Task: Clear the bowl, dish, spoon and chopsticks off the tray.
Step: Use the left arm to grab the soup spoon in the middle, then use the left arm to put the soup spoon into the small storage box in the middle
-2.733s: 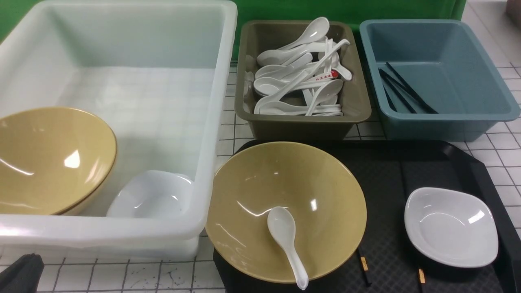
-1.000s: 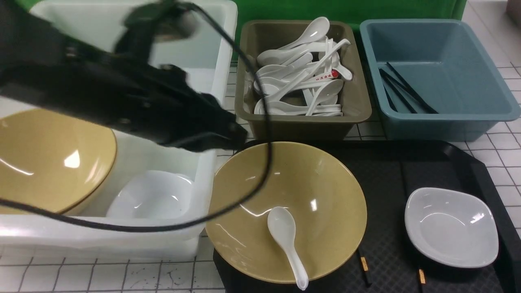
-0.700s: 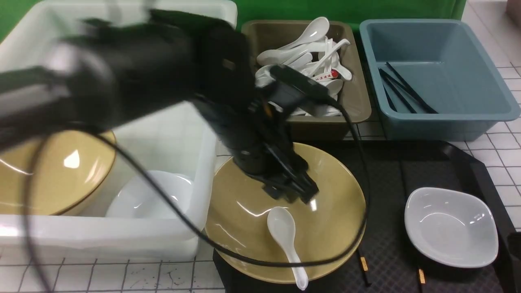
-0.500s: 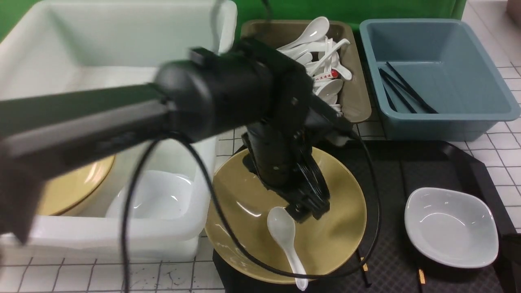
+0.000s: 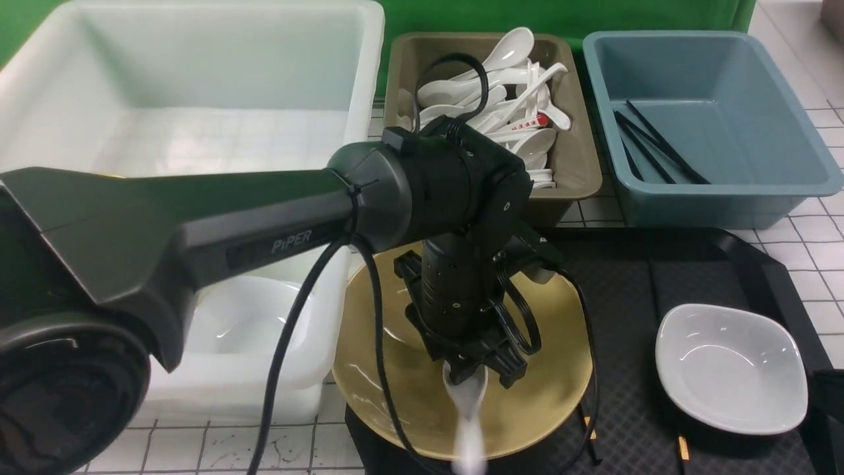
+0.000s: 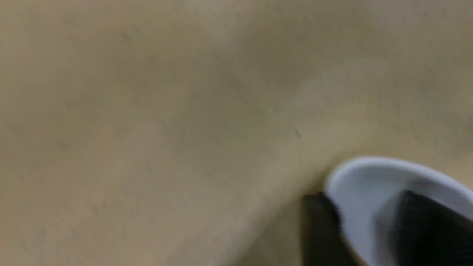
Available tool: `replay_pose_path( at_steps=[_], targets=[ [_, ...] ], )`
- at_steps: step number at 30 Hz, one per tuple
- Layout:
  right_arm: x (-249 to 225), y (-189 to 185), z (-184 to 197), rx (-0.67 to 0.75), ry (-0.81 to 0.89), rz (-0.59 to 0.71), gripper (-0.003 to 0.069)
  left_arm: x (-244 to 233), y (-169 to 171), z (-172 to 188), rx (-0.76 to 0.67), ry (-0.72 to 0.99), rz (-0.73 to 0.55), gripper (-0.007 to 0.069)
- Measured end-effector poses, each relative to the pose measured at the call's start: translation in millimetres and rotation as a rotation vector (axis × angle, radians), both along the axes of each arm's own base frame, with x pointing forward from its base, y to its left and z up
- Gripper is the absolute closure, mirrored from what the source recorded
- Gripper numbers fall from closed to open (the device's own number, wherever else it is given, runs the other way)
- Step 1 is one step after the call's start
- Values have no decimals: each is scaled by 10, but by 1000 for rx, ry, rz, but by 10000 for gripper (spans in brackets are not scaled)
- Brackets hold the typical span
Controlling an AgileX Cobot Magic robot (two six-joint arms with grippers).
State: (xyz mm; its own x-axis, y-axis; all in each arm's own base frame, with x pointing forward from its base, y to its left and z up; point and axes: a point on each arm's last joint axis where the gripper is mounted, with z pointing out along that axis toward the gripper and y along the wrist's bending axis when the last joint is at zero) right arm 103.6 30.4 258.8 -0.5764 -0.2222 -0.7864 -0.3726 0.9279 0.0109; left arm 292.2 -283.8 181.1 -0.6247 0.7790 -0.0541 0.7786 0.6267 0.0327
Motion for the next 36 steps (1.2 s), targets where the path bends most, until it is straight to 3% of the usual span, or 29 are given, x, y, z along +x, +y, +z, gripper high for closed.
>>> replay_pose_path(
  at_steps=[3,5,18,22,27,32,36],
  targets=[
    [0,0,0,0,-1,0,622,31,-36,26,-20,-15,1,594],
    [2,-1,2,0,-3,-1,622,53,-65,87,-40,-26,4,619],
    [7,-2,7,1,-11,-4,621,324,-188,929,-213,-217,19,631],
    [11,-4,11,2,-16,-7,619,610,-65,1302,-326,-358,82,631],
    [17,-5,19,6,-26,-12,615,1086,139,1598,-549,-667,158,631],
    [24,-7,26,7,-36,-16,612,1576,251,1387,-646,-888,182,600],
    [22,-8,3,7,-32,-18,612,1780,317,1022,-538,-931,128,462]
  ],
)
